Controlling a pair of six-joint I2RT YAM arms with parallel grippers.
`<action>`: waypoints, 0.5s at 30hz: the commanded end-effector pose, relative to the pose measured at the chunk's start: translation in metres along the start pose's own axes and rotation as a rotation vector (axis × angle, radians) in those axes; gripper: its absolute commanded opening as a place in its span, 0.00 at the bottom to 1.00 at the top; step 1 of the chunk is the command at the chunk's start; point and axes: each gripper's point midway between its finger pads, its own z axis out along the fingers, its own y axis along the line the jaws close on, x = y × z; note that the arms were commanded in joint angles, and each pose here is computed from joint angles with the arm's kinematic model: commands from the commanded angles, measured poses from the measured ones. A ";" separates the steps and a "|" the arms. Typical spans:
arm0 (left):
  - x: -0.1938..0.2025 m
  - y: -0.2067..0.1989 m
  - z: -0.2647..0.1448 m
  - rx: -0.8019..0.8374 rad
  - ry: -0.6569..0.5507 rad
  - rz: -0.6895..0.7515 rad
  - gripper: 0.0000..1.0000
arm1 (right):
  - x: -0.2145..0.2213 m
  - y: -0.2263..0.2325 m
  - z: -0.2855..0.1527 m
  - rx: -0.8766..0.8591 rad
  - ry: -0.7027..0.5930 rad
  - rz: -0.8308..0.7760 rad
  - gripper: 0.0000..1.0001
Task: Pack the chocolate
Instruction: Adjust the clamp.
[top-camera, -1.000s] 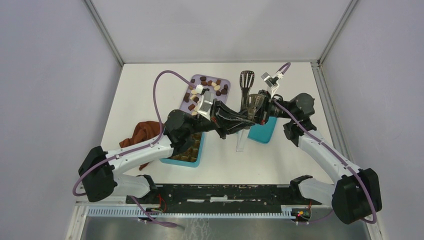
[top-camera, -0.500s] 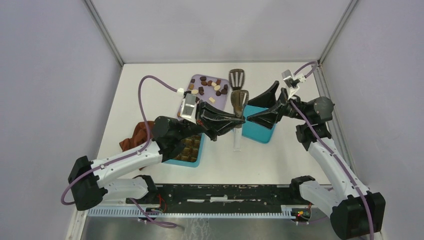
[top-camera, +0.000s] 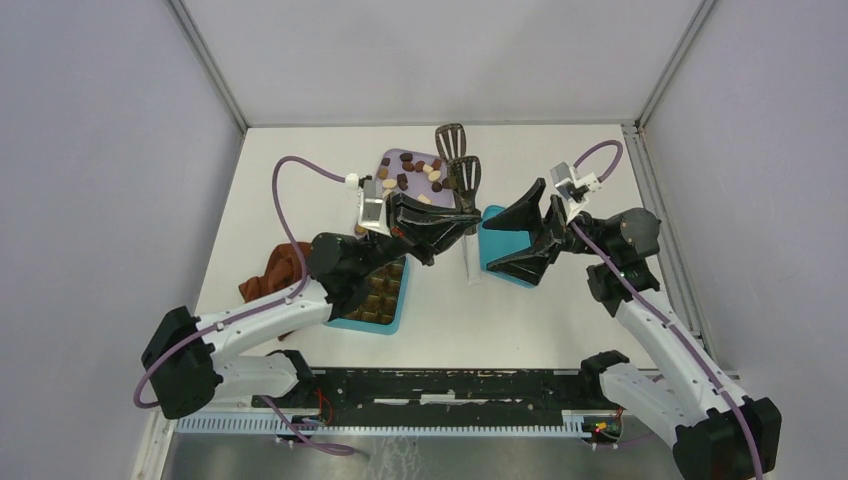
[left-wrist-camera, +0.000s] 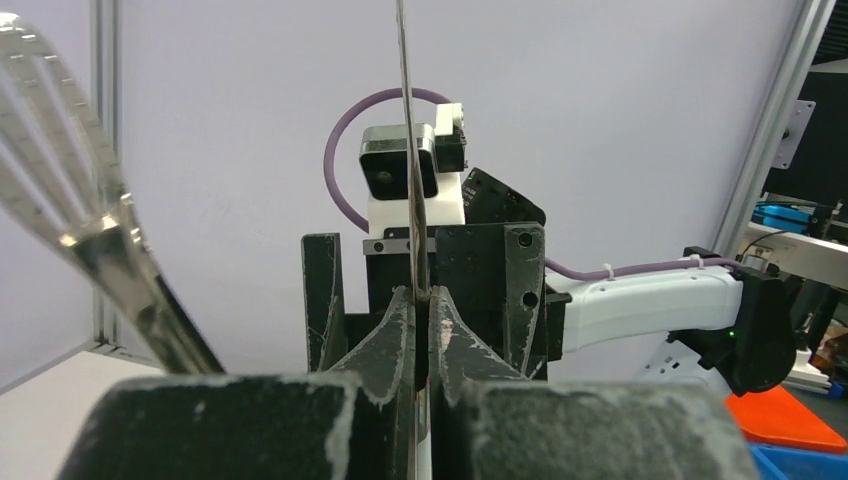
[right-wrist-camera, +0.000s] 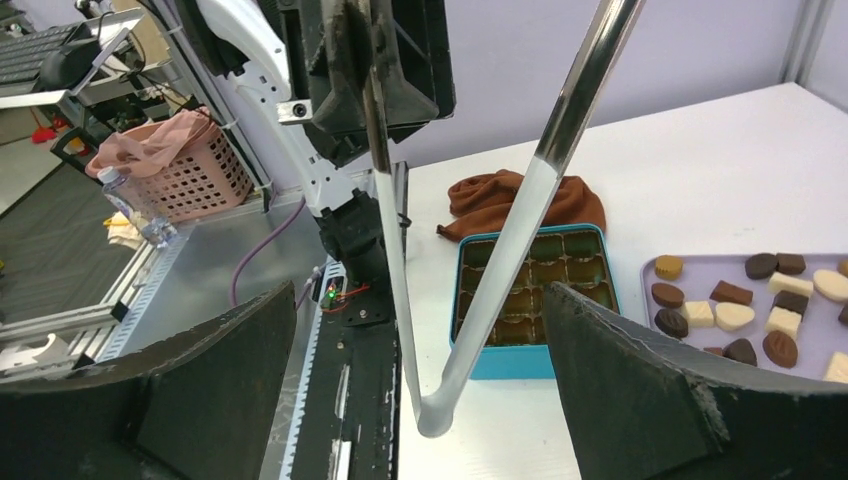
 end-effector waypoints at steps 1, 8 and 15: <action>-0.044 -0.010 0.019 0.057 -0.164 0.019 0.02 | 0.002 -0.014 0.004 0.052 -0.020 0.004 0.98; -0.049 -0.019 0.028 0.130 -0.207 -0.022 0.02 | 0.012 -0.029 0.009 0.084 -0.011 0.079 0.98; -0.053 -0.023 0.027 0.160 -0.251 -0.068 0.02 | 0.000 -0.008 0.017 -0.014 -0.056 0.127 0.98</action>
